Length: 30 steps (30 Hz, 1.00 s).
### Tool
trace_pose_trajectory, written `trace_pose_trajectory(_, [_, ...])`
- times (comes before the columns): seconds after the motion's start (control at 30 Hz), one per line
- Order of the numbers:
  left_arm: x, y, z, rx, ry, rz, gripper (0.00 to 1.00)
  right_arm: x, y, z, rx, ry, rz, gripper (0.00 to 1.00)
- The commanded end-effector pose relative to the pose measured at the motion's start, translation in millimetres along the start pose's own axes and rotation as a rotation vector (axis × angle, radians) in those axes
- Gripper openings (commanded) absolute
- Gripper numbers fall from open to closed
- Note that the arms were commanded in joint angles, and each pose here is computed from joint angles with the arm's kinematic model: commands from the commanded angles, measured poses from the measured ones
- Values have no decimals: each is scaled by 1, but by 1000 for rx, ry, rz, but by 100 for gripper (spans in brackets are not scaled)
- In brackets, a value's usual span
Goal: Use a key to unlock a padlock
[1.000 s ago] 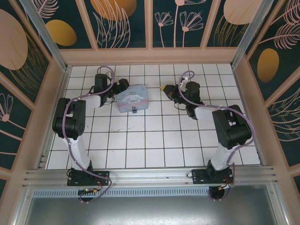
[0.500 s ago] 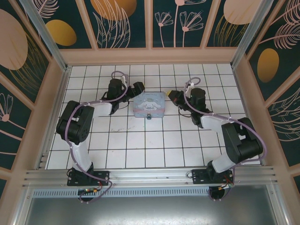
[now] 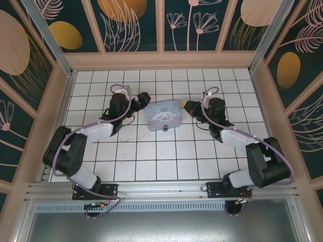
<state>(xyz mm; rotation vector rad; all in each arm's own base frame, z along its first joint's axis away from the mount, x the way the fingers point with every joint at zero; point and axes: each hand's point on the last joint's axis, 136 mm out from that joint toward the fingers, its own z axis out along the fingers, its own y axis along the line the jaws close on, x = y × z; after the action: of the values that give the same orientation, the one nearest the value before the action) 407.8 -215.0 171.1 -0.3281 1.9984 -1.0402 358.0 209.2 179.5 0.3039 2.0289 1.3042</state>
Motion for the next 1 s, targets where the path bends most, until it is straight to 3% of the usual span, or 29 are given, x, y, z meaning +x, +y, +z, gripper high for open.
trace_pose_trajectory(0.0, [9, 3, -26, -18, -3, 30, 94, 3, 4, -3, 2, 32, -56, 0])
trace_pose_trajectory(0.2, [68, -14, -54, 77, 90, 25, 95, 5, 2, 10, -20, 72, -70, 0])
trace_pose_trajectory(0.43, [131, -33, -54, 168, 194, 62, 93, 7, 6, 24, -56, 113, -96, 0])
trace_pose_trajectory(0.73, [170, -34, -19, 214, 281, 104, 85, 14, 4, 38, -58, 134, -91, 0])
trace_pose_trajectory(0.97, [175, -37, -4, 226, 295, 143, 84, 12, 6, 40, -44, 139, -92, 0])
